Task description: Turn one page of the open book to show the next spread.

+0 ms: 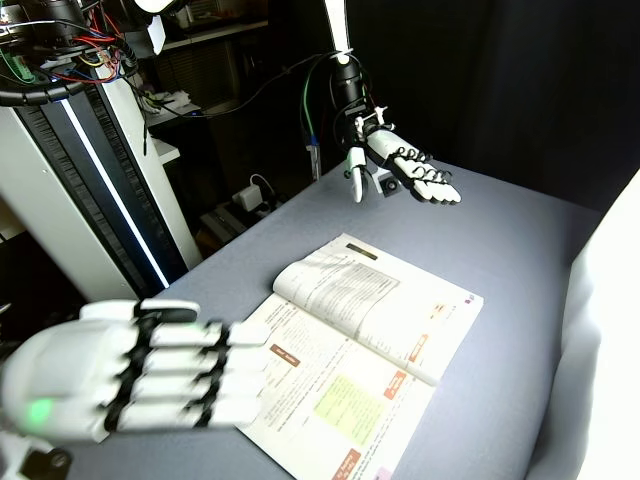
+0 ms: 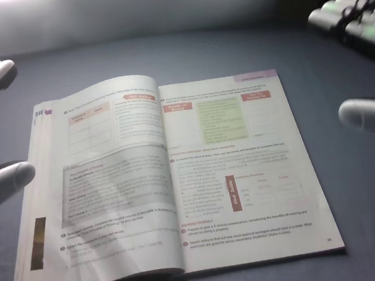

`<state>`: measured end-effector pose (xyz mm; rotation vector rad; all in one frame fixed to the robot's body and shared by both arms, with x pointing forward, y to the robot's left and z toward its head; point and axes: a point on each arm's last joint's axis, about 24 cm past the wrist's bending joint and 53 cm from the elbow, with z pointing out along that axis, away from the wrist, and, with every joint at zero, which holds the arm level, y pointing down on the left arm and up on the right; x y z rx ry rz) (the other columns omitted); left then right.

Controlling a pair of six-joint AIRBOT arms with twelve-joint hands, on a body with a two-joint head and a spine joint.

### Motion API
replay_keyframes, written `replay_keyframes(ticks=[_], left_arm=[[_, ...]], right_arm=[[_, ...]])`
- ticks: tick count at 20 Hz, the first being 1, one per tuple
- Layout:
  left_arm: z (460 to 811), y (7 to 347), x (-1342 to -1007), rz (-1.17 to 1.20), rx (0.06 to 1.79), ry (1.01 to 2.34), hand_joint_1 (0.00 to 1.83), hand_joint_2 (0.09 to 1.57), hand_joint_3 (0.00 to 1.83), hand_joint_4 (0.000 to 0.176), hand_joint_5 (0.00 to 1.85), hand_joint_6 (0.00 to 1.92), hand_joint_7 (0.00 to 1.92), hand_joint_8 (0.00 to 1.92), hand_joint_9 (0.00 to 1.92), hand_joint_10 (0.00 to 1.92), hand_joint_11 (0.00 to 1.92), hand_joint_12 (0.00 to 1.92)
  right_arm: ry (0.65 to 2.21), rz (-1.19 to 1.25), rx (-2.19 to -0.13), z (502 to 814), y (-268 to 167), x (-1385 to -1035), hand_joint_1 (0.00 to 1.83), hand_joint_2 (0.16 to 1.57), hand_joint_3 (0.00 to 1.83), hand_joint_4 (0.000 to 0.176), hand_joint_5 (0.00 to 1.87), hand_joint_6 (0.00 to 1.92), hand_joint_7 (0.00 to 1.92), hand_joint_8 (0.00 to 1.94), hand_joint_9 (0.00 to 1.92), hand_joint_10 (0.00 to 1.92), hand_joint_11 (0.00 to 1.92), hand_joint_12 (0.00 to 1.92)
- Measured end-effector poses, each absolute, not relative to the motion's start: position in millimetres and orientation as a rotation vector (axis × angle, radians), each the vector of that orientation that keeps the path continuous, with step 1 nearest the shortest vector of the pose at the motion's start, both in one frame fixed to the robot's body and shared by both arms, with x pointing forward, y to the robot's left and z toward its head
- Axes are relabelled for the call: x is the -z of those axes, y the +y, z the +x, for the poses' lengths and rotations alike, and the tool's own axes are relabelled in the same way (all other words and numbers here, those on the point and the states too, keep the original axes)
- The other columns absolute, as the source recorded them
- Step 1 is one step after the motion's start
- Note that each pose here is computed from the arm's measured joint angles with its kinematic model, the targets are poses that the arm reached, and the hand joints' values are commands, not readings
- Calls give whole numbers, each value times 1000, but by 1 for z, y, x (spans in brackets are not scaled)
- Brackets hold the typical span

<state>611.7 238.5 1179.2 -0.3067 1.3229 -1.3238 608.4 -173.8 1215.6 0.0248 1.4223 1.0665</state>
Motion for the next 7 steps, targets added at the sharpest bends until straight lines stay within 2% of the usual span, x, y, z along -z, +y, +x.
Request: replay_keyframes(ticks=[1, 2, 3, 4, 5, 6, 7], left_arm=[[614, 237, -1182, -306, 1333, 1306, 701, 1252, 0, 0, 0, 0, 0, 0, 0, 0, 0, 0], [616, 236, -1185, -312, 1340, 1286, 771, 1267, 3, 26, 0, 0, 0, 0, 0, 0, 0, 0], [618, 233, -1188, -308, 1351, 1271, 715, 1293, 13, 49, 0, 0, 0, 0, 0, 0, 0, 0], [619, 232, -1188, -310, 1360, 1263, 715, 1293, 13, 49, 0, 0, 0, 0, 0, 0, 0, 0], [619, 229, -1186, -315, 1367, 1262, 575, 1331, 26, 29, 0, 0, 0, 0, 0, 0, 0, 0], [619, 225, -1184, -323, 1385, 1259, 489, 1344, 25, 27, 0, 0, 0, 0, 0, 0, 0, 0], [617, 222, -1183, -311, 1396, 1262, 423, 1340, 17, 38, 0, 0, 0, 0, 0, 0, 0, 0]], right_arm=[[1387, 28, -1074, 607, -176, -1224, 380, 1273, 0, 72, 0, 0, 0, 0, 0, 0, 31, 15], [1373, 27, -1078, 605, -177, -1227, 531, 1280, 0, 69, 0, 0, 0, 0, 0, 0, 26, 18], [1353, 26, -1087, 602, -178, -1232, 578, 1297, 0, 37, 0, 0, 0, 0, 40, 9, 4, 261], [1347, 19, -1089, 600, -178, -1233, 578, 1297, 0, 37, 0, 0, 0, 0, 40, 9, 4, 261], [1341, 21, -1089, 600, -179, -1234, 512, 1307, 0, 33, 0, 0, 9, 2, 79, 24, 0, 428], [1326, 28, -1086, 600, -184, -1239, 372, 1340, 14, 22, 0, 0, 1, 0, 64, 17, 0, 452], [1303, 29, -1081, 600, -189, -1246, 321, 1338, 10, 3, 0, 0, 0, 0, 70, 20, 0, 459]])
